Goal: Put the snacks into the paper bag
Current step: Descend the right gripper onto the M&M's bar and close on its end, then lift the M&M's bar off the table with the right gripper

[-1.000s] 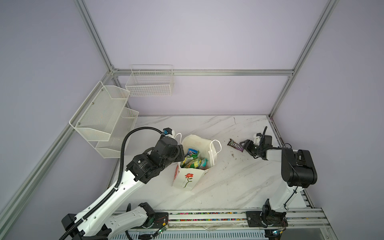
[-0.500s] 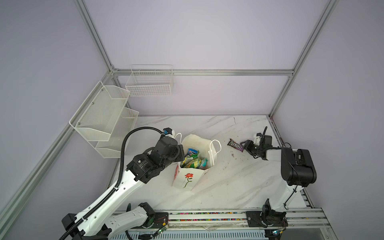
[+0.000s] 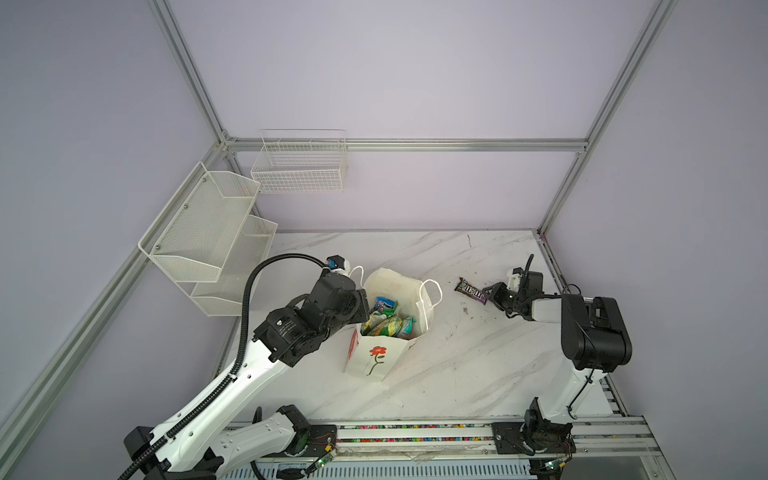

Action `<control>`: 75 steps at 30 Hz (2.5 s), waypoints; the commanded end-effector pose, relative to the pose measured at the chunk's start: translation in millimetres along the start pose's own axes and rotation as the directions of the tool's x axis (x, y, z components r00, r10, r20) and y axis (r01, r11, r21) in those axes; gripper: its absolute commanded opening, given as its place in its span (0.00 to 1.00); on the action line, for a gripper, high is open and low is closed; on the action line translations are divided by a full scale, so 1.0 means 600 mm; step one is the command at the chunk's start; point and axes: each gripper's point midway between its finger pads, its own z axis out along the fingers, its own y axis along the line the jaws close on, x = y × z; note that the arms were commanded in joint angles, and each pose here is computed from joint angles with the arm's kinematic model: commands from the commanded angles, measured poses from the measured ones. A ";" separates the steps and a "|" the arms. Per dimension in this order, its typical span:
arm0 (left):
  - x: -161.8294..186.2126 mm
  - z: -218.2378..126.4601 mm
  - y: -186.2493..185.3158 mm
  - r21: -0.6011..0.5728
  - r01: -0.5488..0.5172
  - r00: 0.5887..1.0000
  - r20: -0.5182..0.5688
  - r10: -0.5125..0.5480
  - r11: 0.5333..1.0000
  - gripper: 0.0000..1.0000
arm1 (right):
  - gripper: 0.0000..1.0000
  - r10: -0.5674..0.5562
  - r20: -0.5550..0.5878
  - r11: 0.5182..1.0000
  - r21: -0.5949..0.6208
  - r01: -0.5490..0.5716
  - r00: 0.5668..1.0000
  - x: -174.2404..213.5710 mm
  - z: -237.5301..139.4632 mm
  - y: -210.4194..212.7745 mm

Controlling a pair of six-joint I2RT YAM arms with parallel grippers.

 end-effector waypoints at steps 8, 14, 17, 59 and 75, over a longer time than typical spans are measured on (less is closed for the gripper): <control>-0.025 -0.010 -0.017 0.053 0.027 0.998 0.059 -0.030 0.998 0.00 | 0.10 0.083 -0.121 0.992 0.101 -0.071 0.989 0.072 0.005 -0.042; -0.025 -0.012 -0.016 0.054 0.029 0.998 0.062 -0.032 0.998 0.00 | 0.04 0.075 -0.108 0.996 0.063 -0.068 0.991 0.060 -0.011 -0.017; -0.026 -0.014 -0.015 0.055 0.030 0.997 0.065 -0.033 0.998 0.00 | 0.02 0.068 -0.093 0.997 0.031 -0.065 0.993 0.052 -0.024 0.004; -0.031 -0.019 -0.022 0.072 0.041 0.997 0.066 -0.046 0.997 0.00 | 0.00 -0.108 0.228 0.915 -0.357 0.187 0.968 -0.044 -0.302 0.300; -0.033 -0.018 -0.025 0.075 0.042 0.997 0.064 -0.047 0.996 0.00 | 0.00 -0.155 0.330 0.863 -0.415 0.290 0.931 -0.053 -0.396 0.374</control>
